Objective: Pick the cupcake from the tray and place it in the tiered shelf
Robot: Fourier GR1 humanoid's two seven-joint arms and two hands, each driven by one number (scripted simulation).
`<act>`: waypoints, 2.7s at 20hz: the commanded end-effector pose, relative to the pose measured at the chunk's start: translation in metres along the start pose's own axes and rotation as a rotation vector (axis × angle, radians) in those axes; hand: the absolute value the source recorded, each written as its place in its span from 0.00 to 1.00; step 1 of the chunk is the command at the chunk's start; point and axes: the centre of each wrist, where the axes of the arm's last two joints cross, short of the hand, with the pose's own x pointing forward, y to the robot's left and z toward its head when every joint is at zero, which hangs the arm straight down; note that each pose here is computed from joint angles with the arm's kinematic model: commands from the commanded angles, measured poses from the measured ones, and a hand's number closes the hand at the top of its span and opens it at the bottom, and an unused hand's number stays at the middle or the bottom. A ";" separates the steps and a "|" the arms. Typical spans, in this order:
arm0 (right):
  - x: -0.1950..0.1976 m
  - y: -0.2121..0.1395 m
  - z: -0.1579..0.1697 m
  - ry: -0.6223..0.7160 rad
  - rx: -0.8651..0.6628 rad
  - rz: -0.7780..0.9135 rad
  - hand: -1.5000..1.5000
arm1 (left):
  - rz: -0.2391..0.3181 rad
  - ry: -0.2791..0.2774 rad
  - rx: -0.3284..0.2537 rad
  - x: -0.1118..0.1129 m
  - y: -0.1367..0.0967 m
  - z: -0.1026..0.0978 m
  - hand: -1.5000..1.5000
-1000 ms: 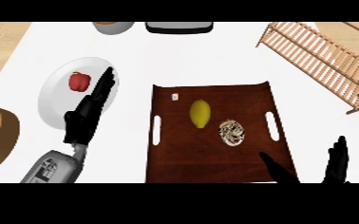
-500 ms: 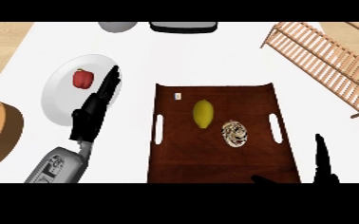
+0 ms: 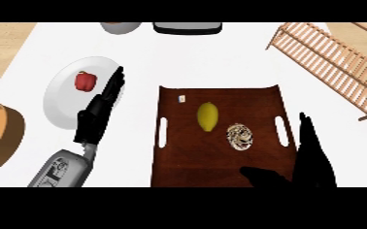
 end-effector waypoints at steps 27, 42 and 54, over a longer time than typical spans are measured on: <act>0.051 0.055 -0.011 0.166 -0.021 0.100 0.00 | 0.004 0.013 0.011 -0.006 0.020 0.004 0.50; 0.036 0.064 -0.023 0.233 0.014 0.157 0.00 | -0.016 0.017 0.008 0.006 0.035 -0.006 0.50; 0.036 0.090 -0.045 0.260 0.015 0.177 0.00 | 0.007 0.012 -0.006 -0.004 0.008 0.008 0.50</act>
